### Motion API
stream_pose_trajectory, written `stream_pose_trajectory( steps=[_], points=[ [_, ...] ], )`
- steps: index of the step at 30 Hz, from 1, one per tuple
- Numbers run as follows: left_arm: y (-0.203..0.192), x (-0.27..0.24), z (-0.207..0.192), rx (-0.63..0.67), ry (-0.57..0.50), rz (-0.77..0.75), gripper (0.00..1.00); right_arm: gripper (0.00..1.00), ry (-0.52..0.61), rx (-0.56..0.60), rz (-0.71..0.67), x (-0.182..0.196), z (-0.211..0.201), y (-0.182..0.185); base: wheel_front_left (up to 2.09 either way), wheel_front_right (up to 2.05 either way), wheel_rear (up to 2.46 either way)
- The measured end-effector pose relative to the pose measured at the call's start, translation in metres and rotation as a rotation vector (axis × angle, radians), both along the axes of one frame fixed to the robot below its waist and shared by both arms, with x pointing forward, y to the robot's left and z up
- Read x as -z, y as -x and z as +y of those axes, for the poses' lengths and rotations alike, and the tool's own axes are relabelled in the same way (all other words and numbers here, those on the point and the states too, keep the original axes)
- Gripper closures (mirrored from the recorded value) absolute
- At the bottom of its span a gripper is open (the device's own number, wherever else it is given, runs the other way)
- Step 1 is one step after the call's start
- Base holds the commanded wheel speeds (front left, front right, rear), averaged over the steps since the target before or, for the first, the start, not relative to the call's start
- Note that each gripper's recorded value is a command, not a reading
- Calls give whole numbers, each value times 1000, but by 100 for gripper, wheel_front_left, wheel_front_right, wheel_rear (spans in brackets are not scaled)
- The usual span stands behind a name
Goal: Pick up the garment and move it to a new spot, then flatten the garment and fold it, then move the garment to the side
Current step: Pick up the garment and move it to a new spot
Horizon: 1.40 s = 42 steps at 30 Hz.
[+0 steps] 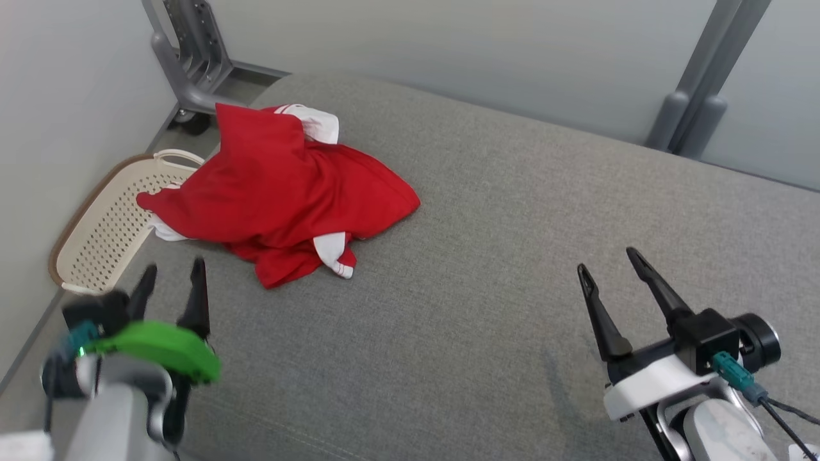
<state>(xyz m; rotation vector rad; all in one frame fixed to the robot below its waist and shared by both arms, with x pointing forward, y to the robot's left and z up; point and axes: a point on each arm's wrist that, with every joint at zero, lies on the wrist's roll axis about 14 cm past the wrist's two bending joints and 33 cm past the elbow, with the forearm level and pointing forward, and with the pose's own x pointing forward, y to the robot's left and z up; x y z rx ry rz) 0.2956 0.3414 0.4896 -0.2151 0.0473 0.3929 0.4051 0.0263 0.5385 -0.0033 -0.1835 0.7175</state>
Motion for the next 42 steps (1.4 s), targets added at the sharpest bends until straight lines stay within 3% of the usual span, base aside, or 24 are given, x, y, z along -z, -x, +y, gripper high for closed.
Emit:
stream_pose_trajectory(
  steps=[6,11,15,21,26,27,28,29,34,42],
  points=[
    [-69,-31,18,71,40,126,0,0,7,-42,-47,-3,9,-23,0,0,0],
    [-127,-42,28,132,157,257,0,0,-2,-64,-11,20,14,-41,0,0,0],
    [-157,-40,52,118,146,354,0,0,-8,-68,16,40,14,-56,0,0,0],
    [-181,26,51,111,193,524,0,0,-27,-19,93,74,2,-73,0,0,0],
    [-201,67,37,127,229,574,0,0,4,50,130,96,-25,-82,0,0,0],
    [-204,74,34,131,236,585,23,0,10,62,138,100,-30,-83,0,0,0],
    [-207,80,30,137,239,589,72,0,15,73,146,104,-34,-84,0,0,0],
    [-211,83,27,140,244,581,100,0,21,83,153,107,-38,-84,0,0,0],
    [-220,91,12,174,257,574,100,0,37,104,169,114,-47,-84,0,0,0],
    [-235,23,11,262,213,417,100,0,15,91,141,99,-39,-85,0,0,0]
  ],
)
